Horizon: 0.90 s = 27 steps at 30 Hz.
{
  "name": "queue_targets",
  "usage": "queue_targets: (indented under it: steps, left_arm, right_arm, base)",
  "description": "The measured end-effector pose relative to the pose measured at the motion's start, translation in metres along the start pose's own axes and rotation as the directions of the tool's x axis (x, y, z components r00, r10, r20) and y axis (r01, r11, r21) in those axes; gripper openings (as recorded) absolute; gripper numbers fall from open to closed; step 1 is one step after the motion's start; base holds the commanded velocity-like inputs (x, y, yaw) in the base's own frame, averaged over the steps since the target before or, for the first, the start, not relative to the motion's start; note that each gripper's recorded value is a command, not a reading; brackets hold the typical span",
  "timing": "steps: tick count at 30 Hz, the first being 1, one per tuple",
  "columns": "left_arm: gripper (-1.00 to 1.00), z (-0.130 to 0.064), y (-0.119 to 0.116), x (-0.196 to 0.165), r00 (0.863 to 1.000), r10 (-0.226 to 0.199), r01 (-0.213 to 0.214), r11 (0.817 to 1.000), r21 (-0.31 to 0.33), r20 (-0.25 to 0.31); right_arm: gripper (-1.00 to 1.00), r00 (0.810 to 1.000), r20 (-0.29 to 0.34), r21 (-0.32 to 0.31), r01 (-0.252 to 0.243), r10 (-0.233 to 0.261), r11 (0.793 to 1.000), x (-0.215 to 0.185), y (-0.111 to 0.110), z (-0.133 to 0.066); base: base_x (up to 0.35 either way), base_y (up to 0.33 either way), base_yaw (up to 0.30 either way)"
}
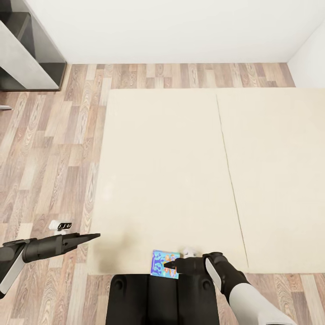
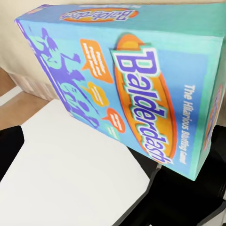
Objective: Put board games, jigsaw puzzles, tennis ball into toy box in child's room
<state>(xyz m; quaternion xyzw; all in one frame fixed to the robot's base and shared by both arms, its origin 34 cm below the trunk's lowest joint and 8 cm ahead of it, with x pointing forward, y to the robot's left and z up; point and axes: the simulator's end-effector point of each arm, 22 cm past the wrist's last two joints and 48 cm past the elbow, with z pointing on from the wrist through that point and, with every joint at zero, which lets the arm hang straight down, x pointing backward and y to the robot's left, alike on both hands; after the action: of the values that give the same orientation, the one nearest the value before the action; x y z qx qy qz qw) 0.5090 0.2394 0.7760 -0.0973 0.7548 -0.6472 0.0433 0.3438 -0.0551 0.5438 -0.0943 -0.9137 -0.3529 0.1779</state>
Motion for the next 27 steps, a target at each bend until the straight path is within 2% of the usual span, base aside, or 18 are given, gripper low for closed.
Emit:
queue_targets:
  steps: [27]
  left_arm:
    - [1.00,0.0000,0.0000,0.0000,1.000,0.000,0.000,1.000,0.000,0.000]
  right_arm:
    - [1.00,1.000,-0.002,0.005,0.003,-0.003,1.000,0.0004,-0.0001,0.0008]
  base:
    - [0.000,0.082,0.000]
